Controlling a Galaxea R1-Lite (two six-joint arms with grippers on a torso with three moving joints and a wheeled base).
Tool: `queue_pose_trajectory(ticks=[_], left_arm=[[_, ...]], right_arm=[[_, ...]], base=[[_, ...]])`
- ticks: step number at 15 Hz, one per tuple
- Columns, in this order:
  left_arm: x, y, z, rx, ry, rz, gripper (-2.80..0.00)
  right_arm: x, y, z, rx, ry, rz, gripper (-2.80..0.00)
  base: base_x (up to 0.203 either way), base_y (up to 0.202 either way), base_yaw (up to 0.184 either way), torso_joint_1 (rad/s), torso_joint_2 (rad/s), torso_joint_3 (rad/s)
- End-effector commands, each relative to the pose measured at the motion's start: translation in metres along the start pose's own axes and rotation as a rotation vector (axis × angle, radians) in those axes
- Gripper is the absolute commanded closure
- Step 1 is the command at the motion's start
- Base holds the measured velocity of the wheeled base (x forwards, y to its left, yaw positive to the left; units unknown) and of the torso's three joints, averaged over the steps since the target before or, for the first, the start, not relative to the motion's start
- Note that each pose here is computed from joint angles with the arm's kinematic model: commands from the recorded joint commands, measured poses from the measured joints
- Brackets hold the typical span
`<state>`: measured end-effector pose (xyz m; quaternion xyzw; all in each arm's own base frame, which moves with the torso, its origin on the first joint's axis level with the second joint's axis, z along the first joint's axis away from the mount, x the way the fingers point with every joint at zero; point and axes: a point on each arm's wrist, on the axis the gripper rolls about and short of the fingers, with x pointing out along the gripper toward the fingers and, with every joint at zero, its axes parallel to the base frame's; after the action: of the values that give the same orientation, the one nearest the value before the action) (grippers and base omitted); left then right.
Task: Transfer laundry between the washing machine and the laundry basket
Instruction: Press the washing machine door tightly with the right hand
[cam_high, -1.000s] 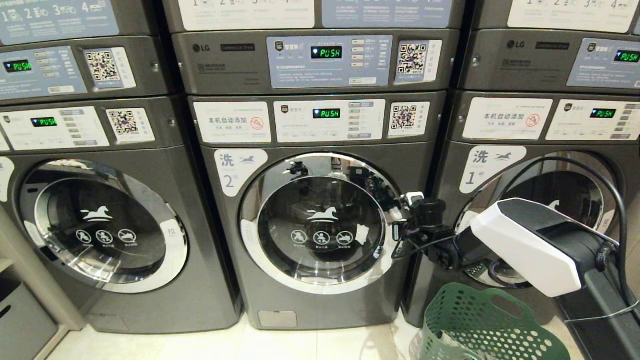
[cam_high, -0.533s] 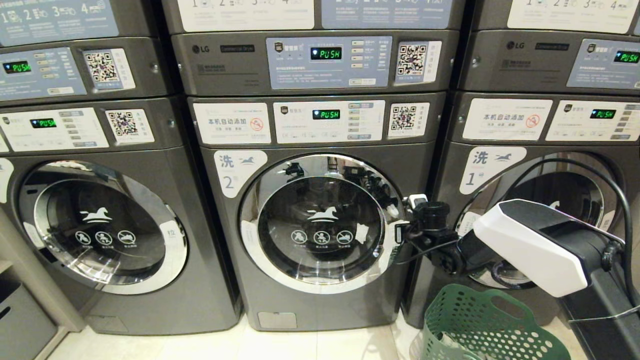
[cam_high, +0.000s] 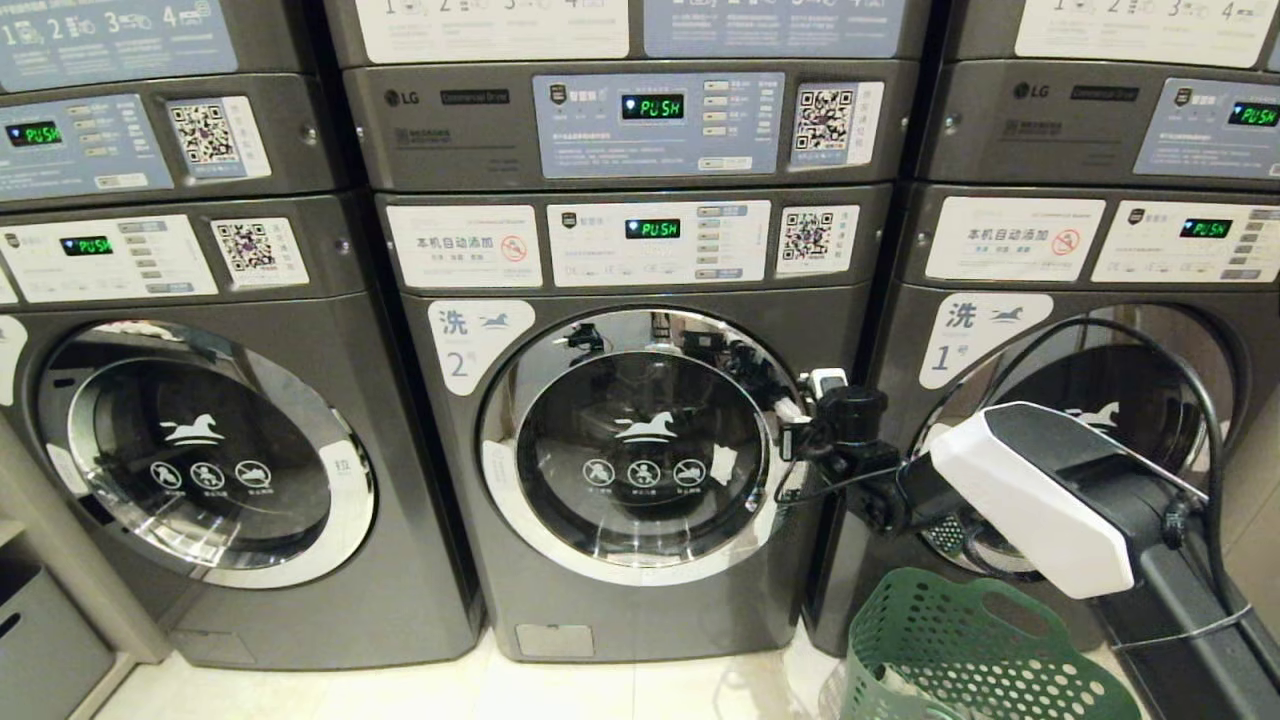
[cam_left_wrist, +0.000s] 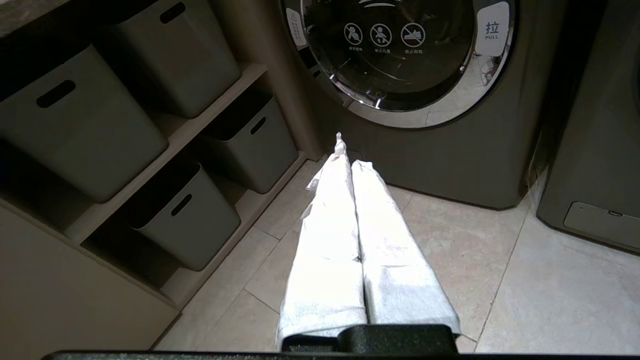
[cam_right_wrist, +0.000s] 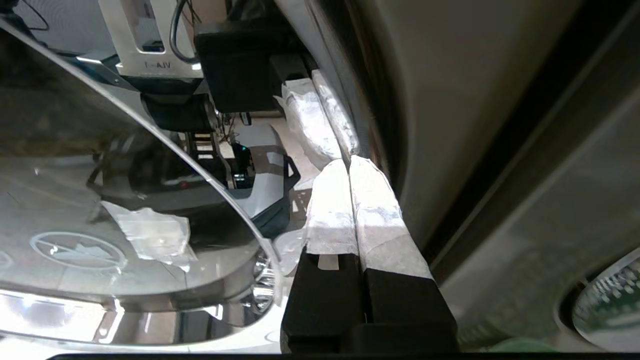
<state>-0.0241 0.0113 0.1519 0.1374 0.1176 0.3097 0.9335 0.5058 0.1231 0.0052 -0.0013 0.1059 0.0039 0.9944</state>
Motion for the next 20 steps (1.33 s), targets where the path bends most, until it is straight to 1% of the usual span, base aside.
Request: queue_pose_trajectory(ticks=[1,4,6,8,13,14,15,16,17,18,20], left_arm=[[-0.001,0.002,0.002,-0.003,-0.002,0.017,0.00],[-0.004,0.006,0.008,-0.015,-0.010,0.058,0.00],[-0.004,0.007,0.009,-0.016,-0.012,0.068,0.00],[-0.005,0.007,0.010,-0.001,-0.011,0.068,0.00],[-0.005,0.008,0.010,0.002,-0.013,0.070,0.00],[-0.006,0.008,0.011,0.011,-0.016,0.070,0.00],[-0.006,0.008,0.012,0.018,-0.017,0.071,0.00],[-0.006,0.008,0.011,0.019,-0.016,0.068,0.00],[-0.005,0.008,0.010,0.021,-0.014,0.066,0.00],[-0.005,0.007,0.009,0.024,-0.012,0.060,0.00],[-0.003,0.004,0.006,0.027,-0.007,0.031,0.00]], right_arm=[[0.011,0.000,-0.013,0.001,-0.003,-0.004,0.00],[0.027,0.004,-0.019,0.011,-0.048,-0.001,0.00],[0.037,0.005,-0.017,0.019,-0.084,-0.002,0.00],[0.040,0.006,-0.019,0.015,-0.070,-0.002,0.00],[0.040,0.005,-0.025,0.024,-0.066,-0.010,0.00],[0.039,0.004,-0.023,0.022,-0.063,-0.022,0.00],[0.035,0.004,-0.014,0.021,-0.066,-0.032,0.00],[0.027,0.002,-0.008,0.015,-0.045,-0.037,0.00],[0.014,0.001,-0.003,0.005,-0.004,-0.039,0.00],[-0.005,-0.001,0.002,-0.009,0.050,-0.037,0.00],[-0.057,-0.004,0.019,-0.037,0.147,-0.022,0.00]], base=[[0.000,0.000,0.000,0.000,0.00,0.000],[0.000,0.000,0.000,0.000,0.00,0.000],[0.000,0.000,0.000,0.000,0.00,0.000],[0.000,0.000,0.000,0.000,0.00,0.000],[0.000,0.000,0.000,0.000,0.00,0.000],[0.000,0.000,0.000,0.000,0.00,0.000],[0.000,0.000,0.000,0.000,0.00,0.000],[0.000,0.000,0.000,0.000,0.00,0.000],[0.000,0.000,0.000,0.000,0.00,0.000],[0.000,0.000,0.000,0.000,0.00,0.000],[0.000,0.000,0.000,0.000,0.00,0.000]])
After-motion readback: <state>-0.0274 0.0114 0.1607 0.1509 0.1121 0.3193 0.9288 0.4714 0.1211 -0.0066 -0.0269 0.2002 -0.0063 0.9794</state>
